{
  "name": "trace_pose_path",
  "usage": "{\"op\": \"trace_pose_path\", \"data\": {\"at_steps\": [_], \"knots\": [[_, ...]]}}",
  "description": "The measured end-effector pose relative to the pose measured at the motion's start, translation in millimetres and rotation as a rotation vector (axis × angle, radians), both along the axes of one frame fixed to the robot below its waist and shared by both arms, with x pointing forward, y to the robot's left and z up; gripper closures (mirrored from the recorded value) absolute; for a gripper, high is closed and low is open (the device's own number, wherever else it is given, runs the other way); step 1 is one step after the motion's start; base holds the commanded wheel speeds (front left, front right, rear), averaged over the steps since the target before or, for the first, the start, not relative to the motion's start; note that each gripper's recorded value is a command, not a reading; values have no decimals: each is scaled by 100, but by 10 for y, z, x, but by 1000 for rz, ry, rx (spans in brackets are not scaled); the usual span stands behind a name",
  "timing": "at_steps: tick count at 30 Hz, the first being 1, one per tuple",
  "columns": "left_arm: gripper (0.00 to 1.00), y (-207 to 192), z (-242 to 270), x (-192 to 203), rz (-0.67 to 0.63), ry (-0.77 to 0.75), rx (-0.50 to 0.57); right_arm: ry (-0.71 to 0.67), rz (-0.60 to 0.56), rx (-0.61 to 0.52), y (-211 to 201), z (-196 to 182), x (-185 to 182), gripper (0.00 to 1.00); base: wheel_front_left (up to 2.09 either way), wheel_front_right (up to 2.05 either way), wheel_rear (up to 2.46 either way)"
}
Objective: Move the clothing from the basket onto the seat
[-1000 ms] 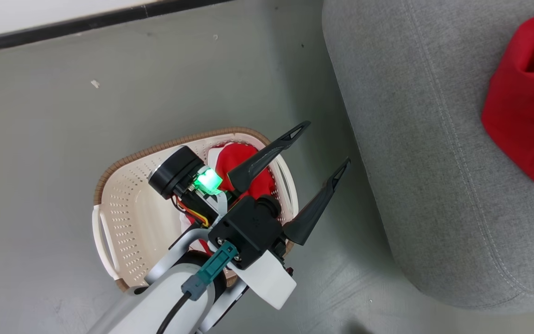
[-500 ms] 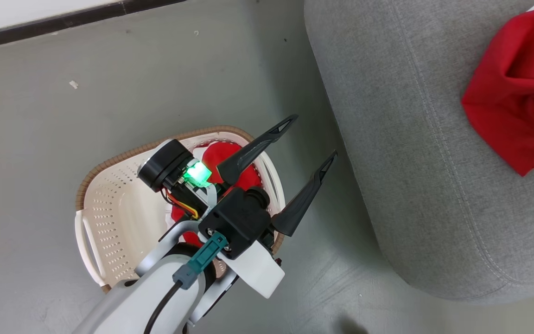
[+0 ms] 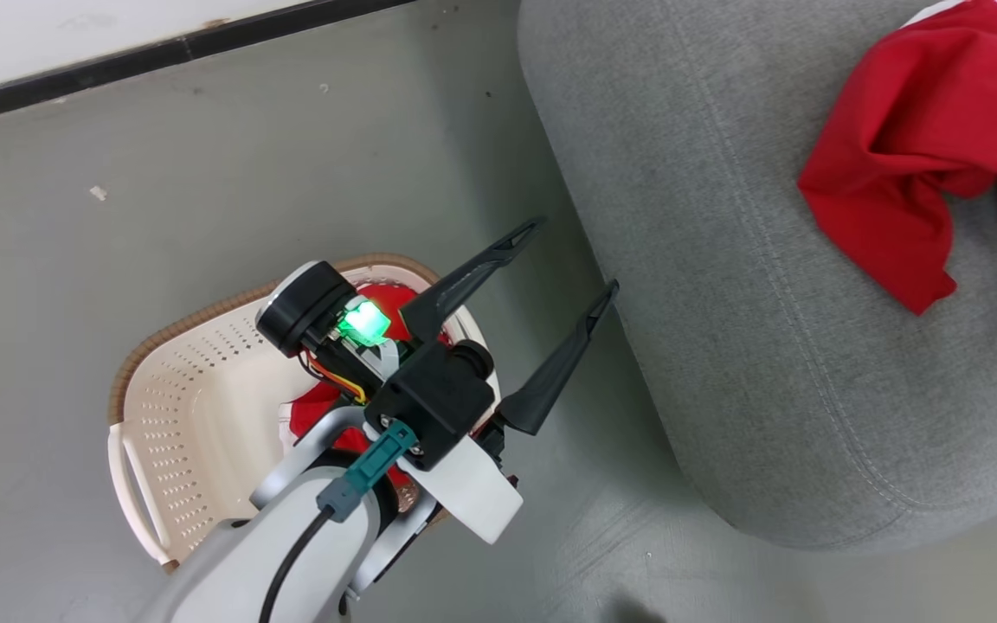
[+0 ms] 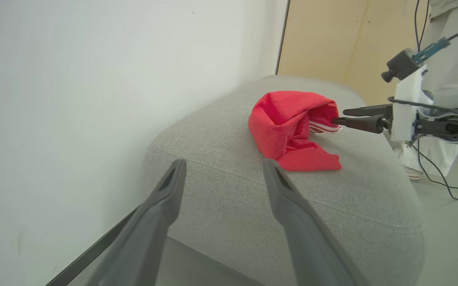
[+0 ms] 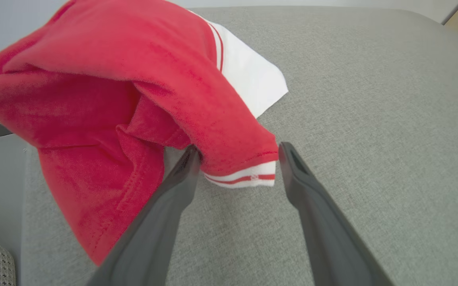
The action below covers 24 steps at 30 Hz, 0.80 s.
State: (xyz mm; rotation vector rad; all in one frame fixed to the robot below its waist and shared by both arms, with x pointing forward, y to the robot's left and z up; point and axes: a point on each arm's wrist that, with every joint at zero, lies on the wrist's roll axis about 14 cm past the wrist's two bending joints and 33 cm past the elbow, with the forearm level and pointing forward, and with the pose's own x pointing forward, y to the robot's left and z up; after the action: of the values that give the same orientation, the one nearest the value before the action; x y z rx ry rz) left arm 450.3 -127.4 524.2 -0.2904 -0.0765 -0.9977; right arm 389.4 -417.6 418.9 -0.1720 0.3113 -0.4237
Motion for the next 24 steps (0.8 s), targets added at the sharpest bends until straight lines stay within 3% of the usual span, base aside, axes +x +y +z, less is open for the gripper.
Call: {"op": "trace_pose_path", "data": {"at_steps": [10,24], "knots": [[0,-42,45,42,0,-15,-10,-12,-5,-12,70,131,-396,0,0,0,0],[0,320,40,274,188,-26,23,-250,175,-80,499,924,22,0,0,0,0]]}}
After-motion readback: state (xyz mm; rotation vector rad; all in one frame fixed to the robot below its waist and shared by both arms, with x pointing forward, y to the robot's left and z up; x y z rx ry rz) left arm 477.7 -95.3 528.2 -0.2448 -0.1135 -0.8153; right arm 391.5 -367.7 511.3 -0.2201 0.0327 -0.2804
